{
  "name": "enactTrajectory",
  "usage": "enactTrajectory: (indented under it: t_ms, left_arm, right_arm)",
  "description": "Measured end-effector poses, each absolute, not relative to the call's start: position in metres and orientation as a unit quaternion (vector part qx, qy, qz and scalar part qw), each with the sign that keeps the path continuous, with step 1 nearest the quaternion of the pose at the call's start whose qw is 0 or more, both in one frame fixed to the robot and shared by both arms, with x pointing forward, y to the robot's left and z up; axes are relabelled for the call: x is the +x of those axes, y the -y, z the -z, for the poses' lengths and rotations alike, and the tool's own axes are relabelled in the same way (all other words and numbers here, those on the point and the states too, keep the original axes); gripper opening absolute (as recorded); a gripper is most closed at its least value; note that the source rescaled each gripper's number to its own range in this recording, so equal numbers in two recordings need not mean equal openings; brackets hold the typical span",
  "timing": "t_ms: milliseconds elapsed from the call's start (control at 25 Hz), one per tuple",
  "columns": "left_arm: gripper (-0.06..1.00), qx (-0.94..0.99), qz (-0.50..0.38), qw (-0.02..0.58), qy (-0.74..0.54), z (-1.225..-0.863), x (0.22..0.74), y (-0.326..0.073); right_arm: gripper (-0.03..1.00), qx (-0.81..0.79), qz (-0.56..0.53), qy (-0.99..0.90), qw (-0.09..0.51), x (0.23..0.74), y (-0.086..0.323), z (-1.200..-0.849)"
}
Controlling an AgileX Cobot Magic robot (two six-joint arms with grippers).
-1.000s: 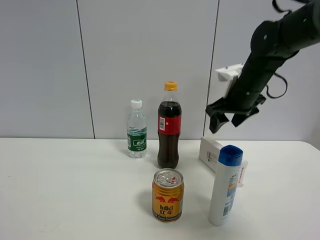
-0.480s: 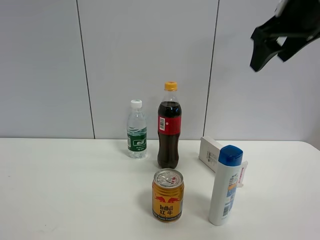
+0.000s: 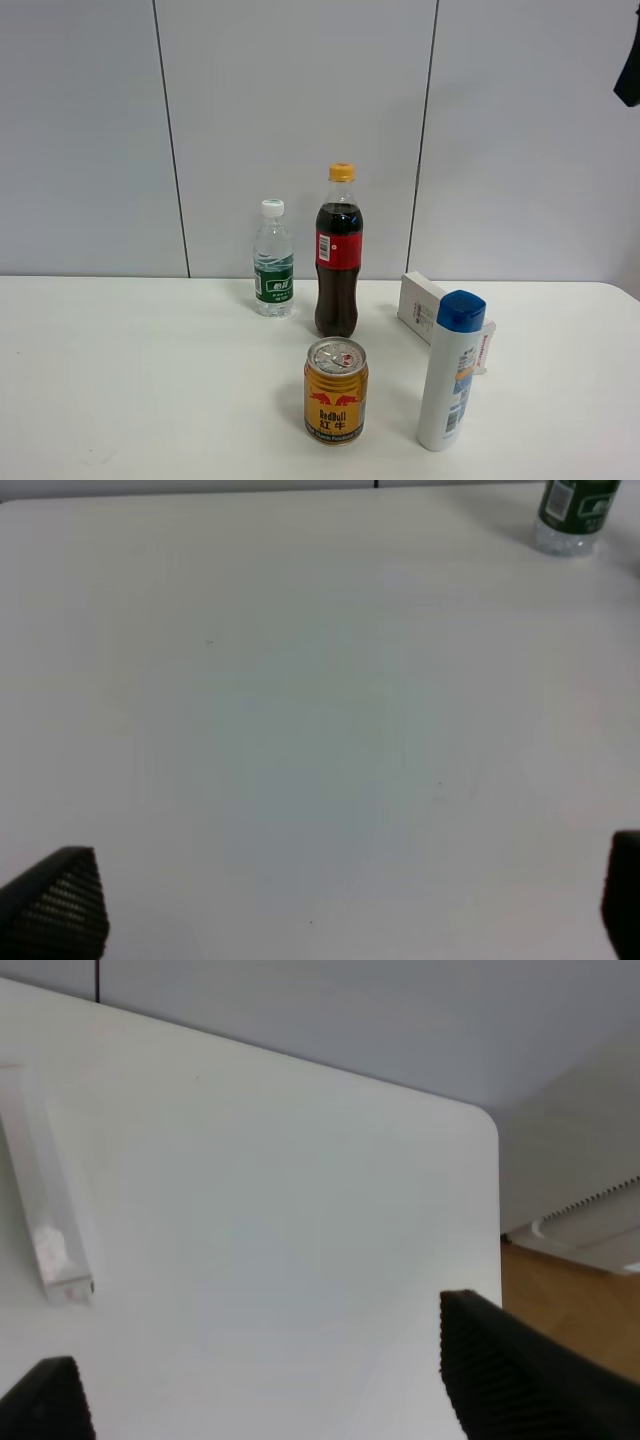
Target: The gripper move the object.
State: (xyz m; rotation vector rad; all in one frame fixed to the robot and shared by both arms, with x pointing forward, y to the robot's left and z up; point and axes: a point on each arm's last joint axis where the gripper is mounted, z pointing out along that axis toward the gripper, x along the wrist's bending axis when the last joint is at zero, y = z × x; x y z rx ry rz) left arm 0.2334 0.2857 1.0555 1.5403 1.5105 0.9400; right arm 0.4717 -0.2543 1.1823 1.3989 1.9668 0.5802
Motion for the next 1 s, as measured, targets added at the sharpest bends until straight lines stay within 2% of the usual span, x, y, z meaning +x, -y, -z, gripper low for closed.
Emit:
enactTrajectory:
  t_ms: [400, 680, 1000]
  left_arm:
    - [1.0, 0.604, -0.369, 0.384, -0.593, -1.056, 0.233, -0.286]
    - [1.0, 0.604, -0.369, 0.384, -0.593, -1.056, 0.233, -0.286]
    - [1.0, 0.604, -0.369, 0.384, -0.593, -1.056, 0.233, -0.286]
  right_arm:
    - [0.62, 0.565, -0.247, -0.714, 0.331, 0.388, 0.279, -1.158]
    - [0.62, 0.575, -0.306, -0.71, 0.268, 0.331, 0.28, -1.116]
    - [0.65, 0.539, -0.358, -0.705, 0.29, 0.271, 0.292, -1.088]
